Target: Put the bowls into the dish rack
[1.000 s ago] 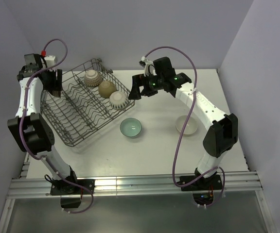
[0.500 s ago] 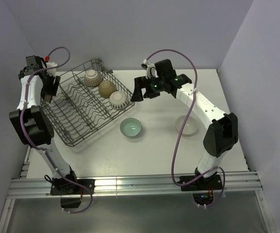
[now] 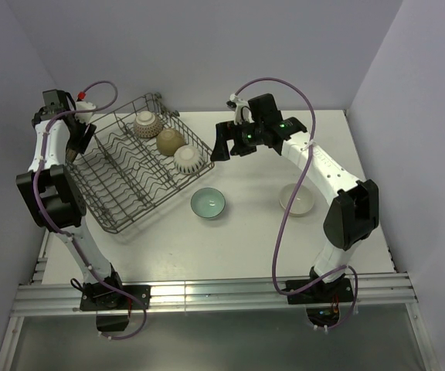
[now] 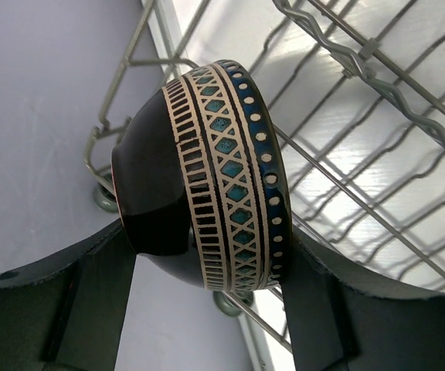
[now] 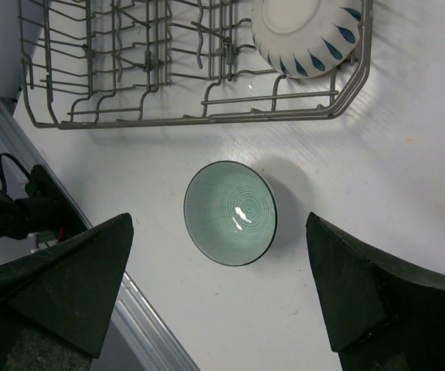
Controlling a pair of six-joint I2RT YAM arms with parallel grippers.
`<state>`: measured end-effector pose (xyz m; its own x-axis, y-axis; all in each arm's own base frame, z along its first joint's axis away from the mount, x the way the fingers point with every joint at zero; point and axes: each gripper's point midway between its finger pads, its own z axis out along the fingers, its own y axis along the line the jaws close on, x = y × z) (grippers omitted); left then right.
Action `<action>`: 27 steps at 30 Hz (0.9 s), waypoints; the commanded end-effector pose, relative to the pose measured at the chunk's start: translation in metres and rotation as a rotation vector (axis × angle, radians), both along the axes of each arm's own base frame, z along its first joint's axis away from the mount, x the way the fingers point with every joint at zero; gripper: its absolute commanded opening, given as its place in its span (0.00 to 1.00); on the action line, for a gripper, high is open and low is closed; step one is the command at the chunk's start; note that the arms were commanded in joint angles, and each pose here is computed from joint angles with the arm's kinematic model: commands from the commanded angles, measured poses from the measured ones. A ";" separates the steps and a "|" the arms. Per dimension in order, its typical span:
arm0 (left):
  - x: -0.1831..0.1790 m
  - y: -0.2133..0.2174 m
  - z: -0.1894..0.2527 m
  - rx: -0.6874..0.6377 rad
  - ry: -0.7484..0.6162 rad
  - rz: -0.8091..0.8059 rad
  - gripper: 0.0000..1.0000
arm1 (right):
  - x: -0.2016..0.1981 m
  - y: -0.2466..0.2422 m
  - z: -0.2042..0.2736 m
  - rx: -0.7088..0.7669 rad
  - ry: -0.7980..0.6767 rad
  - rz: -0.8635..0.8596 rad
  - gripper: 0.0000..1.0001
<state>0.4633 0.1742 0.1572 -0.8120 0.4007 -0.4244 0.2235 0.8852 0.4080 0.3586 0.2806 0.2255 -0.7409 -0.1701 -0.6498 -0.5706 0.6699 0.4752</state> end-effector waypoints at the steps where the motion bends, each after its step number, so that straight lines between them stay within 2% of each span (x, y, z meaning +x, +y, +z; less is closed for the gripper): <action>1: 0.023 0.011 0.029 0.100 -0.107 -0.049 0.00 | -0.001 -0.004 0.012 0.012 -0.033 0.004 1.00; 18: 0.030 -0.006 -0.015 0.121 -0.033 -0.088 0.00 | 0.000 -0.005 0.001 -0.001 -0.011 0.007 1.00; 27: 0.029 0.008 -0.029 0.227 -0.023 -0.069 0.00 | 0.002 -0.008 -0.001 -0.004 -0.005 0.003 1.00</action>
<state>0.4788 0.1669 0.1058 -0.7973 0.5077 -0.3266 0.3170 0.8125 0.4893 0.3589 0.2774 0.2228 -0.7452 -0.1720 -0.6442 -0.5663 0.6733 0.4753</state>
